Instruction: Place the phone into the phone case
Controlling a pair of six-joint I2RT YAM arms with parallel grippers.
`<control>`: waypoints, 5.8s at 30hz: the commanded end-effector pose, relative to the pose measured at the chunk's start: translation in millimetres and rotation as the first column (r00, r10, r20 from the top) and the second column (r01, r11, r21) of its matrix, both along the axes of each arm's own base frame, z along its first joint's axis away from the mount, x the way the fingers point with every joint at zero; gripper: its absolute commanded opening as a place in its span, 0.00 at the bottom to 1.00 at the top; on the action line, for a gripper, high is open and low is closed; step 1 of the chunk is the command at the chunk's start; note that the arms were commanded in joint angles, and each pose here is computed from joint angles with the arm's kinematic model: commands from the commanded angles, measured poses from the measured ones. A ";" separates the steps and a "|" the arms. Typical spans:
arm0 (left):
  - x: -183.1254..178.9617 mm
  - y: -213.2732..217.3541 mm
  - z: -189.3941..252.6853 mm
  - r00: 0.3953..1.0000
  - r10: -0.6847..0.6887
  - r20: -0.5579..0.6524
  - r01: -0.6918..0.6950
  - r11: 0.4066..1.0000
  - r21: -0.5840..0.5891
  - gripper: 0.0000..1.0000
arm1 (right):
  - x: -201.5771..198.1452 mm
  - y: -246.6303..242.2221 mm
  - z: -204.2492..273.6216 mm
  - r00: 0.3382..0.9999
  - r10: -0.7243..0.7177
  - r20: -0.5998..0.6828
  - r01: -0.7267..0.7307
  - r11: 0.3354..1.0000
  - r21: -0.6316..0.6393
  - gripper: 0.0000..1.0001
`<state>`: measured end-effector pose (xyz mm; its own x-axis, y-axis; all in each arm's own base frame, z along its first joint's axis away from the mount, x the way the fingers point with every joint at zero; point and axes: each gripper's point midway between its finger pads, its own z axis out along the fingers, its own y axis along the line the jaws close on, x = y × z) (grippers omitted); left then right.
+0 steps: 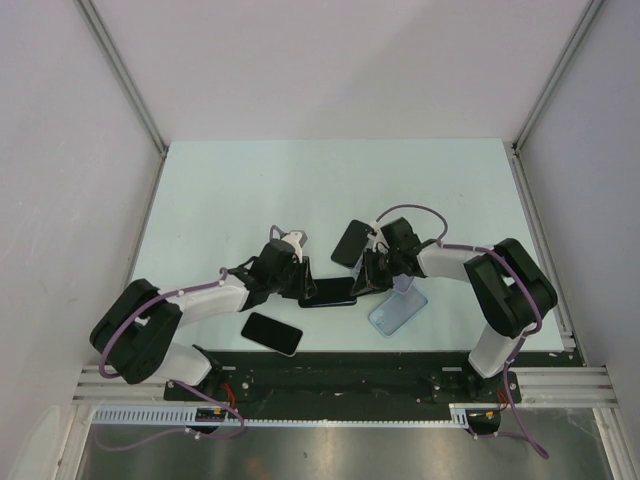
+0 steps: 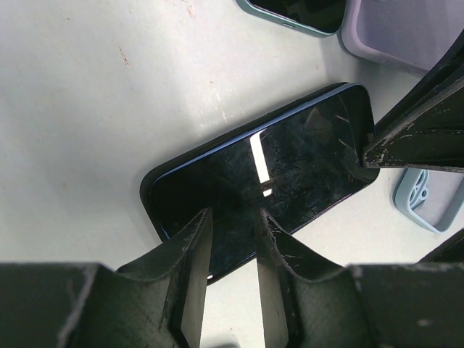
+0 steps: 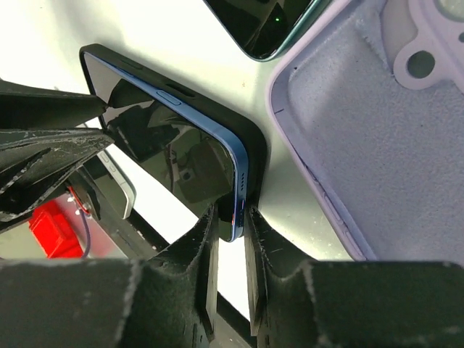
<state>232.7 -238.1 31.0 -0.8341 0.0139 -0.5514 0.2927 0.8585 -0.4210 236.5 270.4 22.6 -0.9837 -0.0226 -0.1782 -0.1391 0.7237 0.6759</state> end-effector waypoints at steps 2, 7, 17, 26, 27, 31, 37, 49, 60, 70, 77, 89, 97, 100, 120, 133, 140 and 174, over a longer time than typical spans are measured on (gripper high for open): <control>-16.7 15.1 -23.4 0.997 -0.014 -0.077 0.021 0.995 0.096 0.37 | -9.9 -32.8 -54.8 1.000 0.005 0.012 -0.001 0.950 -0.311 0.15; -12.5 5.9 -19.2 0.997 -0.031 -0.074 0.037 0.996 0.082 0.37 | -18.5 -44.1 -75.7 1.000 0.008 -0.012 -0.012 0.912 -0.409 0.13; -12.7 -5.2 -15.2 0.996 -0.056 -0.071 0.061 0.996 0.071 0.37 | -41.5 -57.1 -106.1 0.997 0.039 -0.059 -0.065 0.833 -0.549 0.11; -11.4 -14.6 -4.9 0.996 -0.072 -0.058 0.074 0.996 0.039 0.37 | -40.2 -77.9 -113.6 0.997 0.071 0.015 -0.036 0.656 -0.754 0.10; -11.5 -15.4 -2.9 0.996 -0.076 -0.053 0.078 0.996 0.035 0.36 | -42.6 -81.7 -112.8 0.997 0.077 0.010 -0.041 0.632 -0.774 0.10; -10.9 -16.4 2.7 0.996 -0.076 -0.041 0.077 0.997 0.023 0.37 | -42.2 -78.3 -110.6 0.990 0.139 0.038 -0.047 0.560 -0.827 0.10; -13.1 -14.0 2.0 0.997 -0.070 -0.043 0.071 0.997 0.023 0.37 | -33.4 -66.4 -95.0 0.970 0.210 0.118 -0.003 0.500 -0.866 0.11; -15.5 -8.8 -1.9 0.997 -0.059 -0.046 0.061 0.998 0.034 0.38 | -9.7 -3.5 -8.9 0.921 0.168 0.351 0.106 0.760 -0.642 0.43; -15.7 -7.1 -1.5 0.997 -0.064 -0.036 0.066 0.997 0.040 0.37 | -3.5 14.8 21.3 0.948 0.059 0.313 0.062 0.930 -0.363 0.65; -14.9 -7.5 -1.0 0.997 -0.069 -0.032 0.070 0.997 0.041 0.38 | 5.1 3.3 4.7 0.985 -0.024 0.172 0.050 0.988 -0.147 0.63; -14.7 -7.8 -1.1 0.997 -0.072 -0.032 0.074 0.996 0.043 0.38 | 15.7 11.0 -12.9 0.989 -0.025 0.144 0.038 0.995 -0.092 0.53; -12.6 -11.0 -0.9 0.996 -0.078 -0.034 0.079 0.996 0.043 0.38 | 2.9 -3.9 -45.8 0.996 0.014 0.093 0.005 0.980 -0.201 0.16; -12.8 -10.8 0.9 0.997 -0.077 -0.029 0.078 0.996 0.039 0.38 | -44.0 12.6 -41.7 0.989 0.140 0.035 -0.129 0.966 -0.224 0.11; -13.6 -12.2 5.5 0.996 -0.083 -0.024 0.084 0.996 0.026 0.38 | -66.6 23.3 -39.6 0.982 0.190 0.006 -0.185 0.958 -0.218 0.11; -31.8 -5.7 -10.9 0.993 -0.085 -0.076 0.090 0.995 0.053 0.35 | -71.1 26.5 4.6 0.983 0.179 0.050 -0.171 0.975 -0.145 0.30; -47.5 -4.9 -33.0 0.988 -0.098 -0.118 0.112 0.987 0.119 0.25 | -58.7 35.9 -1.6 0.989 0.143 0.028 -0.142 0.989 -0.028 0.48; -46.7 -3.1 -31.7 0.990 -0.091 -0.108 0.104 0.987 0.121 0.22 | -44.3 40.6 -19.2 0.995 0.101 0.005 -0.101 0.995 -0.001 0.44; -67.8 19.3 -53.8 0.967 -0.048 -0.249 0.128 0.940 0.316 0.18 | -42.5 -36.1 -92.0 0.968 0.225 0.115 -0.055 0.631 -0.774 0.16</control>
